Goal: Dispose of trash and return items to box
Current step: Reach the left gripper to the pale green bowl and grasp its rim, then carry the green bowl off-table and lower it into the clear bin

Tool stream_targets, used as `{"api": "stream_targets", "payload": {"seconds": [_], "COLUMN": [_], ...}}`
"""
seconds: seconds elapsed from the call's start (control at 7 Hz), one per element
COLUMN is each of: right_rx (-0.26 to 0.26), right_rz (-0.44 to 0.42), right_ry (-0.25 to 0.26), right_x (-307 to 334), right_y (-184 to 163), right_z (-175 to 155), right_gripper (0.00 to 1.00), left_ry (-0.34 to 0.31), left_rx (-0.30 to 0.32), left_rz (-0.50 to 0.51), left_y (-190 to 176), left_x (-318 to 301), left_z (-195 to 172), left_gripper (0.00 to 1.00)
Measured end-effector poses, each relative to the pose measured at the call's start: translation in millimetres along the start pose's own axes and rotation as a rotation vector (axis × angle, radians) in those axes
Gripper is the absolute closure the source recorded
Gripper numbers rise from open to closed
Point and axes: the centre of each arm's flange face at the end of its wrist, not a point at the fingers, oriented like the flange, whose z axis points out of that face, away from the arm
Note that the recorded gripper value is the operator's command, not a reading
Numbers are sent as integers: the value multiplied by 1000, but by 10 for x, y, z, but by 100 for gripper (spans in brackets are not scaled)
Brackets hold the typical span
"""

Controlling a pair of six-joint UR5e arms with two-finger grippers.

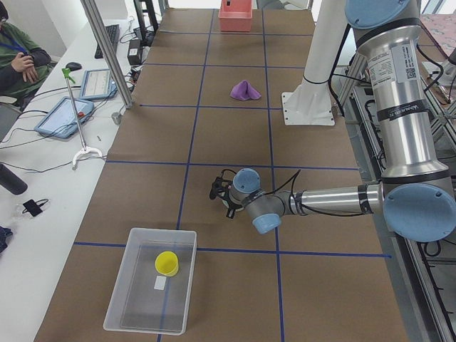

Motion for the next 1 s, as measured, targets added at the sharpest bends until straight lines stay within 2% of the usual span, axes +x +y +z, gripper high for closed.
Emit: {"api": "stream_targets", "payload": {"seconds": [0.43,0.71,0.86,1.0], "right_rx": [1,1,1,1], "right_rz": [0,1,1,1], "right_ry": [-1,-2,-3,-3], "right_x": [-4,-7,-9,-10], "right_y": [-5,-7,-9,-10], "right_z": [-3,-4,-5,-5], "right_gripper": [0,0,0,0], "left_ry": [52,101,93,51], "left_rx": [21,61,83,101], "left_rz": [-3,-81,-106,-110], "left_y": [-75,-258,-321,-439], "left_x": [73,-190,-352,-571], "left_z": [-233,-757,-954,-1148], "left_gripper": [100,100,100,100]}}
